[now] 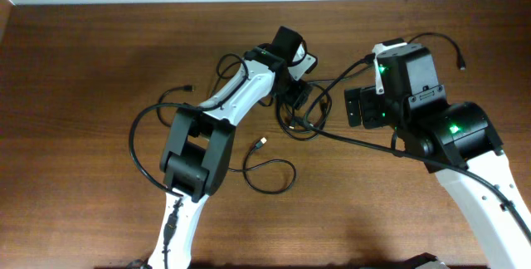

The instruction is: Untangle cables

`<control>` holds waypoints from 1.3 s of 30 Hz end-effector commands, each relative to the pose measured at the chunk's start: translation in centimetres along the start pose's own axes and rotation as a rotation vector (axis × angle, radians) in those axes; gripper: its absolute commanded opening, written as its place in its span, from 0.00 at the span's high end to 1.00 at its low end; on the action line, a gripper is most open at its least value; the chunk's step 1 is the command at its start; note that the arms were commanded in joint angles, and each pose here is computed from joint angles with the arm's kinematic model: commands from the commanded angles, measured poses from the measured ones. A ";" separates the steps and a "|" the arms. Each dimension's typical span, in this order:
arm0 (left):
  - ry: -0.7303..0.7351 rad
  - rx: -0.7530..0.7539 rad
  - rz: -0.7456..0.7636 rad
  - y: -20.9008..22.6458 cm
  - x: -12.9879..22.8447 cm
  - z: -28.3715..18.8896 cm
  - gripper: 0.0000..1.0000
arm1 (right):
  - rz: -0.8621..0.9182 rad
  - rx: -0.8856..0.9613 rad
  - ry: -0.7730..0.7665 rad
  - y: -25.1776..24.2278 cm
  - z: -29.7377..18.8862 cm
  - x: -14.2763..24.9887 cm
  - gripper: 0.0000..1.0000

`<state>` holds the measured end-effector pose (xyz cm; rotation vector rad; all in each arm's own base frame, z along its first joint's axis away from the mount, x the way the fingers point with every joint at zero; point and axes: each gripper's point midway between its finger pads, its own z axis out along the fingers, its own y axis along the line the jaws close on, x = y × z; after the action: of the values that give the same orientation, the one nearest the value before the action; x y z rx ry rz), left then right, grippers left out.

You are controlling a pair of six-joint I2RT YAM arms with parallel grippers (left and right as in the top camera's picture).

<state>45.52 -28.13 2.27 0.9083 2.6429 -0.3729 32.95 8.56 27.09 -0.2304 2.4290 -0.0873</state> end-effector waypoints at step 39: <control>-0.604 -0.204 -0.105 -2.6 -5.2 -40.3 1.00 | 0.004 0.006 0.044 0.6 3.3 0.7 0.01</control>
<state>39.51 -15.53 41.45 0.4189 2.1387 -0.1342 34.35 9.11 24.08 -0.2438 2.4778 -0.1063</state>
